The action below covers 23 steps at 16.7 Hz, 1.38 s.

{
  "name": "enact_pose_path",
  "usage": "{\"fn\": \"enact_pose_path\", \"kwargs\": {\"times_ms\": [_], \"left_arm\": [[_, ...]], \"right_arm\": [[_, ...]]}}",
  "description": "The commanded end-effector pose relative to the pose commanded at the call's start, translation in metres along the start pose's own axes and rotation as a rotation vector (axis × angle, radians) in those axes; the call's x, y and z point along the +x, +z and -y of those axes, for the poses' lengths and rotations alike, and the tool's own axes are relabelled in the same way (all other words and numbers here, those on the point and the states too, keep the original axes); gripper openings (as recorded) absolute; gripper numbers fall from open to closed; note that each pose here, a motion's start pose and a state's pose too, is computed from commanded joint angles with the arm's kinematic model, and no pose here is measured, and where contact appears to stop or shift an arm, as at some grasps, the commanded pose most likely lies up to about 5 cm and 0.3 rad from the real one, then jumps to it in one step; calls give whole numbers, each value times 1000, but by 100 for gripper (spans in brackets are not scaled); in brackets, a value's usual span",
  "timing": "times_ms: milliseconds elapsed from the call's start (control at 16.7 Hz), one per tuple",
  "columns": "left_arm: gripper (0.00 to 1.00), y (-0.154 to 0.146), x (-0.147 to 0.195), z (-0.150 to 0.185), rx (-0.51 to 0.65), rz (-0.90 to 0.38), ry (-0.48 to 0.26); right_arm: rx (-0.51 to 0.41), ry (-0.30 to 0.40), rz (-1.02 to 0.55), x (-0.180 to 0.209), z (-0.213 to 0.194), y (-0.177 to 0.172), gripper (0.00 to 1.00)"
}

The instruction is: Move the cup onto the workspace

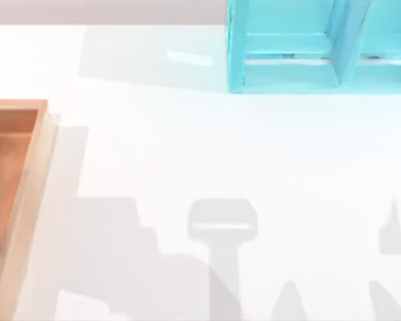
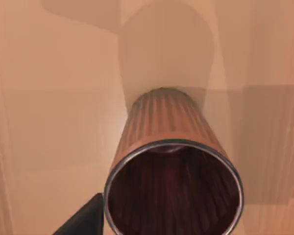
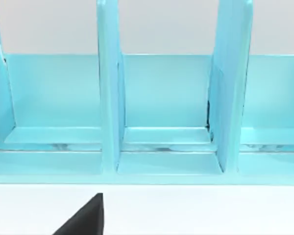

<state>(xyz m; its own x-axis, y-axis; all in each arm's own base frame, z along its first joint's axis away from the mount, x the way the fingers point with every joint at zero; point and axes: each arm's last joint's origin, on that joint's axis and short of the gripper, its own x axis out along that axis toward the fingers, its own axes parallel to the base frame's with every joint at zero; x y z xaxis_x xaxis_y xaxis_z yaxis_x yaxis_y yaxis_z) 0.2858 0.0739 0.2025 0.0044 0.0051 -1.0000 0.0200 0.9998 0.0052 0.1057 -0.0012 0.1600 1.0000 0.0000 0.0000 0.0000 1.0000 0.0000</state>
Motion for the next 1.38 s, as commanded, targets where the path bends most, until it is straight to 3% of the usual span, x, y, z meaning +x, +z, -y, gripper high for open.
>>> {"fn": "enact_pose_path", "kwargs": {"times_ms": [240,540,1320,1380], "left_arm": [[100,-4,39,1,0,-4,-1],[100,-5,44,1,0,-8,-2],[2,-5,44,1,0,-8,-2],[0,-5,44,1,0,-8,-2]], "right_arm": [[0,0,0,0,0,0,100],[0,0,0,0,0,0,100],[0,0,0,0,0,0,100],[0,0,0,0,0,0,100]]}}
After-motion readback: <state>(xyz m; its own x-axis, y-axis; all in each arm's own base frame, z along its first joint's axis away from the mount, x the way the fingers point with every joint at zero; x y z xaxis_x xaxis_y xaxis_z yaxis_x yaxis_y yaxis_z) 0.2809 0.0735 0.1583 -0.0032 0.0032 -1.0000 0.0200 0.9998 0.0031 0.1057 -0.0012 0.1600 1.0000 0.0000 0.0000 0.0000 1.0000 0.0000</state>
